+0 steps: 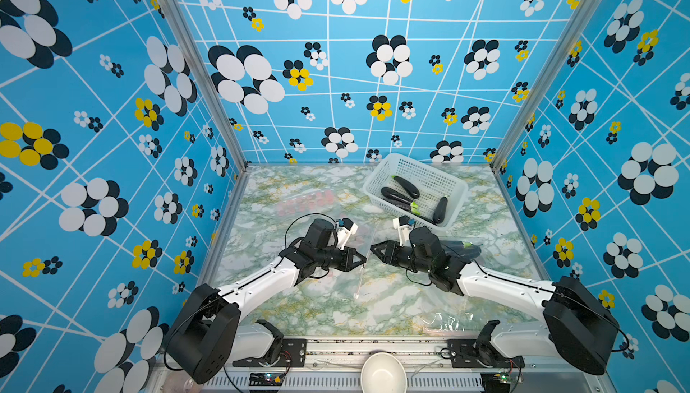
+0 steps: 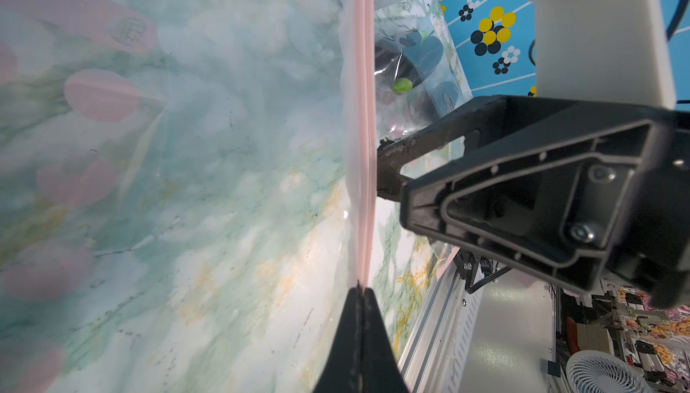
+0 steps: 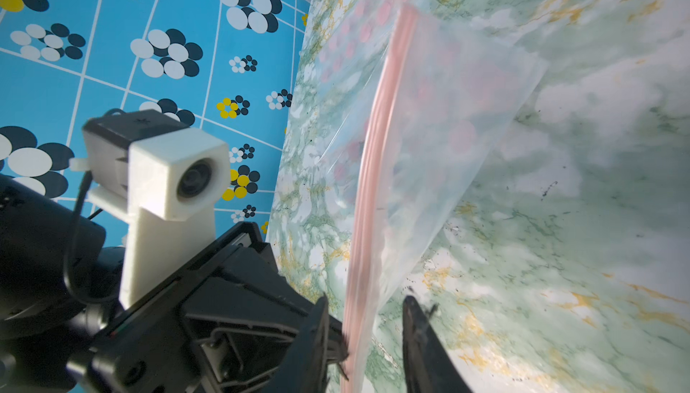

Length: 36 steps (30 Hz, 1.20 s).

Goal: Place the eggplant in a zip-top bag and seal the zipper
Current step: Open the zipper of the food storage bag at the center of the board.

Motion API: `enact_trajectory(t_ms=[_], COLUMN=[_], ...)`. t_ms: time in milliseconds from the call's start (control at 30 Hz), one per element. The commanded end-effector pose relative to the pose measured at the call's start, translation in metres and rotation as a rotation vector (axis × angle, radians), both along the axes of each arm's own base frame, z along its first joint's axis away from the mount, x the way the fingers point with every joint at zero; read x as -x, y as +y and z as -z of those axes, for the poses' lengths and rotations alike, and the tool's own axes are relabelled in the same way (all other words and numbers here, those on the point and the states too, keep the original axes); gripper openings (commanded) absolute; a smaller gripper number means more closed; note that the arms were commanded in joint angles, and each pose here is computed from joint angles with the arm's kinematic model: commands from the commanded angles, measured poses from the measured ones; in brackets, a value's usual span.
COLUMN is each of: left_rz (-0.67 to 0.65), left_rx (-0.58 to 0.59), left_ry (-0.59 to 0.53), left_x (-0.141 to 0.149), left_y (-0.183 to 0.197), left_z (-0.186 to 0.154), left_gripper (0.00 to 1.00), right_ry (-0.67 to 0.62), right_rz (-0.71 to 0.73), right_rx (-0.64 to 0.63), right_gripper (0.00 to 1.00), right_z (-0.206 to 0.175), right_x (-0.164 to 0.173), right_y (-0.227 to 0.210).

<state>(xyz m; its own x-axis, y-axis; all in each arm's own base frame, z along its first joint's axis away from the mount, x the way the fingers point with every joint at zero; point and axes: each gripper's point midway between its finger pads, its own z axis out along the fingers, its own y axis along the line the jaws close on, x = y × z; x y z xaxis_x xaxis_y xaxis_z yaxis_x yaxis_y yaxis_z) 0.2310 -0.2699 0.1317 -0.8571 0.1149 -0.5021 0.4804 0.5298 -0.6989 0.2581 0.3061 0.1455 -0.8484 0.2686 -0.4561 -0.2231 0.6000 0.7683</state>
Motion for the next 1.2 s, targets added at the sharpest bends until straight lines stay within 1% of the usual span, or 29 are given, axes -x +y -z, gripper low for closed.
enact_trajectory(t_ms=[0,267,533,800,1000,1167], left_rz=[-0.002,-0.002,0.002,0.006,0.022,0.038], left_rx=[0.027,0.034,0.043,0.041,0.011,0.001], left_ry=[-0.027,-0.032,-0.041,-0.055,-0.071,-0.077], left_x=[-0.002,-0.003,-0.004,-0.005,-0.005,-0.006], left_y=[0.000,-0.001,-0.002,-0.004,-0.008,-0.015], left_z=[-0.009,-0.013,-0.017,-0.020,-0.020,-0.019], left_gripper=[0.00,0.00,0.00,0.00,0.00,0.00], right_ry=[0.011,0.019,0.033,0.081,0.156,0.192], right_rz=[0.008,-0.001,0.002,0.027,0.035,0.044], right_rx=[0.003,0.003,0.017,0.083,0.165,0.178], right_gripper=[0.34,0.29,0.29,0.28,0.27,0.29], right_z=[-0.001,0.001,0.003,0.013,0.019,0.021], right_x=[0.000,-0.003,-0.005,-0.006,-0.002,-0.002], right_y=[0.001,0.006,0.008,0.002,0.000,0.005])
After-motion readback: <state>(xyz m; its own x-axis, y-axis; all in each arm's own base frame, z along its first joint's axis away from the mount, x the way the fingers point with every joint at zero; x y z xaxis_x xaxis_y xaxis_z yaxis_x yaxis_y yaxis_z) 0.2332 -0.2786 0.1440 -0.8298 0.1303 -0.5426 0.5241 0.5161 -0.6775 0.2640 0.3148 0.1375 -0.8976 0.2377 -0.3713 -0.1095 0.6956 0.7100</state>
